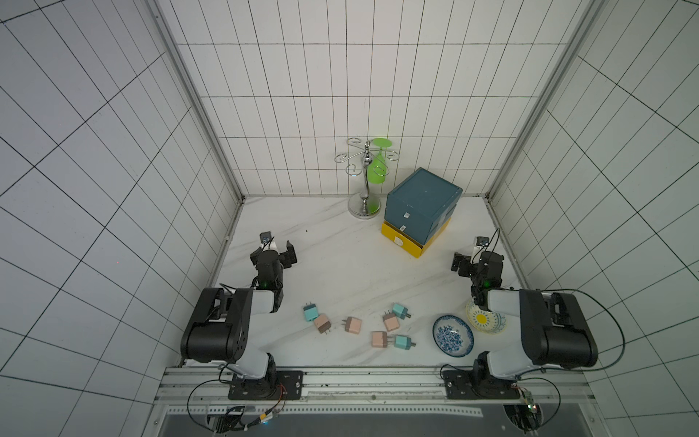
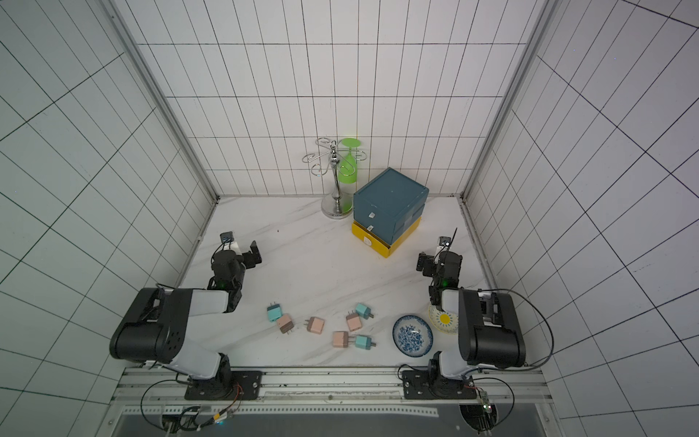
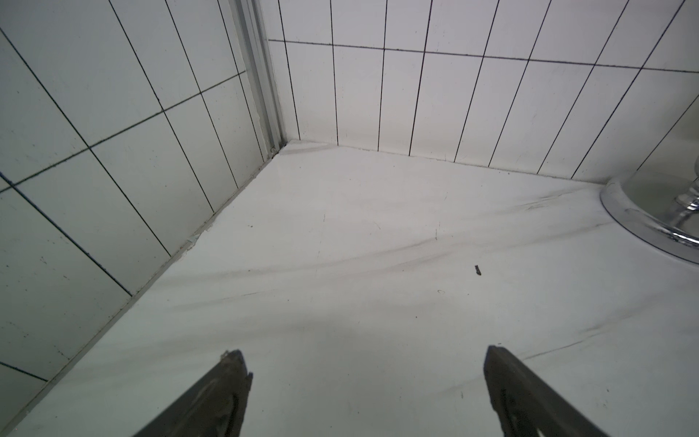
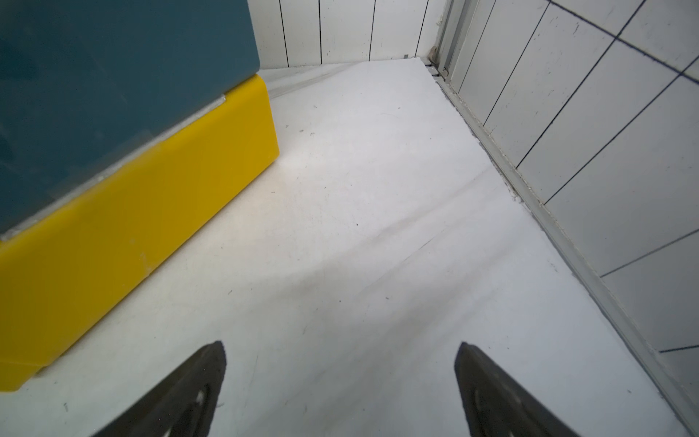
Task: Place the plugs into the drawer by color
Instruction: Move the storage box to the center of the board.
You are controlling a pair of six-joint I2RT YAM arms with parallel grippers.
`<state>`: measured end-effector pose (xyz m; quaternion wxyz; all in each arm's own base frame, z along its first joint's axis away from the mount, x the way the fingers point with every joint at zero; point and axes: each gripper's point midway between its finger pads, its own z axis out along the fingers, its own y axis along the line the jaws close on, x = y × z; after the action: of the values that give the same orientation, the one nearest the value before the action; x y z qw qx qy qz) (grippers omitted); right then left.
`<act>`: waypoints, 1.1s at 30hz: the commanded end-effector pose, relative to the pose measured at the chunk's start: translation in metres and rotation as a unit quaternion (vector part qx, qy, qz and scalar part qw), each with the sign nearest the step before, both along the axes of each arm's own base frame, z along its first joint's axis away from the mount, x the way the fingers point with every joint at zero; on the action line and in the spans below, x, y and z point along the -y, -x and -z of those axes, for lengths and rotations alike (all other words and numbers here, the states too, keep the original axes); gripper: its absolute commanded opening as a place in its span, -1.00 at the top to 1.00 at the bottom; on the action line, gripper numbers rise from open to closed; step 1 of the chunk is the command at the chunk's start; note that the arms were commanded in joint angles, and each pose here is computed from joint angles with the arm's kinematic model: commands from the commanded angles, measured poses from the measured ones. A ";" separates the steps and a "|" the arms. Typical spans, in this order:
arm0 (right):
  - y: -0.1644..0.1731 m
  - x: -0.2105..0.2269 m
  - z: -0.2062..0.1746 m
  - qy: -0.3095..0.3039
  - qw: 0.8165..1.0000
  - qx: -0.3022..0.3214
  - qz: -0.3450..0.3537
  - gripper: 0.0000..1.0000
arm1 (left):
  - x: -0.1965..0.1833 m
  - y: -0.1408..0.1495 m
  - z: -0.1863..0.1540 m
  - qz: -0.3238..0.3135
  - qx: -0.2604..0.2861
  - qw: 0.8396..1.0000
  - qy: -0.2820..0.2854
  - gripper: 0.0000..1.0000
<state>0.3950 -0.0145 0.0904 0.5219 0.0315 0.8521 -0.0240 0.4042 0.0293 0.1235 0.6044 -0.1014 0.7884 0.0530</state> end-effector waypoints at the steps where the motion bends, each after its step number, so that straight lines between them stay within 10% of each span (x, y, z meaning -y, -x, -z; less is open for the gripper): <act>1: -0.008 0.010 -0.046 -0.026 0.999 -0.010 0.037 -0.98 | 0.012 -0.001 -0.039 0.026 0.018 0.999 -0.015 -0.98; 10: -0.012 0.009 -0.091 -0.178 0.980 0.022 0.086 -0.98 | 0.140 0.016 -0.148 0.170 0.115 0.976 -0.072 -0.98; 22: -0.063 -0.004 -0.137 -0.383 0.915 0.048 -0.117 -0.98 | 0.210 0.018 -0.215 0.287 0.143 0.929 0.184 -0.98; 26: -0.062 -0.028 -0.179 -0.358 0.912 0.116 -0.160 -0.97 | 0.228 -0.004 -0.198 0.302 0.092 0.925 0.214 -0.98; 31: -0.050 -0.058 -0.194 -0.094 0.984 0.127 -0.076 -0.98 | 0.248 -0.017 -0.190 0.335 0.084 0.909 0.231 -0.98; 33: -0.046 -0.063 -0.209 -0.063 0.984 0.160 -0.047 -0.98 | 0.252 -0.025 -0.183 0.335 0.072 0.909 0.238 -0.98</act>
<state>0.4418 0.0672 0.2631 0.5890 0.0324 0.7775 0.2179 0.4240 -0.2123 0.2984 0.6083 0.0188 0.7280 -0.3156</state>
